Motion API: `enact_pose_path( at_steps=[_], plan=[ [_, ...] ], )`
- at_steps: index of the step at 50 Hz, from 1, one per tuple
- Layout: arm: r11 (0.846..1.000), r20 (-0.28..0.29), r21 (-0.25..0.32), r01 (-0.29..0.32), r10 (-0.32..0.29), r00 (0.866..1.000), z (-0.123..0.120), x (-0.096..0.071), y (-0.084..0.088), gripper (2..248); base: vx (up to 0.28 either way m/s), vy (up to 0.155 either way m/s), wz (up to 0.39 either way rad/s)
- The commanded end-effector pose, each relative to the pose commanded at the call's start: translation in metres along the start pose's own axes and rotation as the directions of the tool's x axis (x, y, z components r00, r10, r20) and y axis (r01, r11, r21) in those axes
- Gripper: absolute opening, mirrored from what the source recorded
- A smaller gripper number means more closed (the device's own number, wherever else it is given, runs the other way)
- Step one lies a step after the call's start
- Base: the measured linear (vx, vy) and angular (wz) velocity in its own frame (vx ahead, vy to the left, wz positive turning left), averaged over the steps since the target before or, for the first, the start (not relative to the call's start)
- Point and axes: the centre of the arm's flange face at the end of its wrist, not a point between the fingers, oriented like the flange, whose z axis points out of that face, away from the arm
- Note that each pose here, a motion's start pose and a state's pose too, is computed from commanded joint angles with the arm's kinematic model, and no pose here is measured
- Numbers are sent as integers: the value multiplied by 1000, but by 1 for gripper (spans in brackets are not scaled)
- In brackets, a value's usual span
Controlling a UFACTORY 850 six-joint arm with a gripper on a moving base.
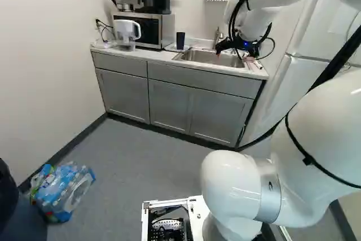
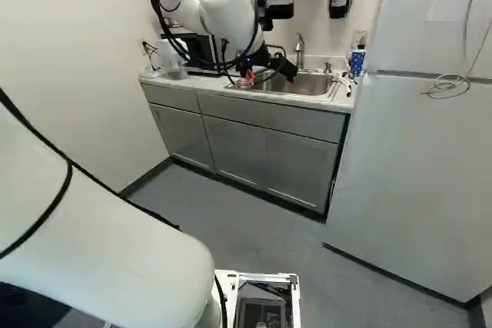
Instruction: Rinse the cup and place it in the tray
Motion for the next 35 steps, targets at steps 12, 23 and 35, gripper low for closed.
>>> enact_pose_path(
  at_steps=[12, 23, 35],
  plan=[
    [1000, -35, 21, 21, -21, 999, 14, -25, -12, 247, 0, 0, 0],
    [998, -73, 43, 44, -41, 997, 26, -53, -24, 247, 0, 0, 0],
    [995, -119, 71, 72, -63, 991, 37, -89, -37, 247, 0, 0, 0]
  ],
)
